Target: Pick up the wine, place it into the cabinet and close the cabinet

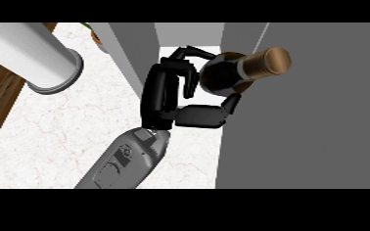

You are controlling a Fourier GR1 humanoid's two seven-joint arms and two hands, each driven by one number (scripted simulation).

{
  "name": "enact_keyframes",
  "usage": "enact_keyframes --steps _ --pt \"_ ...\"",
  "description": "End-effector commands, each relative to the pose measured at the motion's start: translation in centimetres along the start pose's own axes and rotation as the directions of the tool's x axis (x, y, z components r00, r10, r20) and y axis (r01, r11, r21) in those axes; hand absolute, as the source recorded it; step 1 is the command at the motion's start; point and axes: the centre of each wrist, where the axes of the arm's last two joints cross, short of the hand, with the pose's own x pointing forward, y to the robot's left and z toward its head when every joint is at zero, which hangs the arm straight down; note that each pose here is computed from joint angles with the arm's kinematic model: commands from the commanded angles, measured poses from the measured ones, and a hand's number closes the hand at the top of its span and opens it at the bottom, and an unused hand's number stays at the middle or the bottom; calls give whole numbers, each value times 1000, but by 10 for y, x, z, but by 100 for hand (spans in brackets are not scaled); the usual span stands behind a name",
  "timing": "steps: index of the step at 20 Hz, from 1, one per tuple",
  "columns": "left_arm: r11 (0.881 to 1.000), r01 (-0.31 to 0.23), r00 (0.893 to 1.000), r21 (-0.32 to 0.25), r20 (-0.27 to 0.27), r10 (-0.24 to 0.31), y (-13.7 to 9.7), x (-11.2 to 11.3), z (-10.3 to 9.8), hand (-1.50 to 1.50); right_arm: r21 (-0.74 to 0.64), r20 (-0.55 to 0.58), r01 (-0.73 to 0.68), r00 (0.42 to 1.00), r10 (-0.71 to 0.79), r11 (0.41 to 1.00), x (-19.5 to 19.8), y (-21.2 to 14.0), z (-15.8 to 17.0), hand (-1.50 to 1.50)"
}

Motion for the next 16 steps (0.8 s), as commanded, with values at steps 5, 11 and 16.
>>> enact_keyframes --steps 5,11,16 --pt "997 -63 997 49 -41 65 6 -37 18 150 15 36 42 998 -43 999 14 5 23 -150" --pt "998 19 1000 65 -13 -19 15 -63 15 150 39 36 27 999 -28 999 9 2 28 -150" --pt "991 116 993 68 4 -117 20 -83 11 150 27 44 22 999 -23 999 14 -3 18 -150"
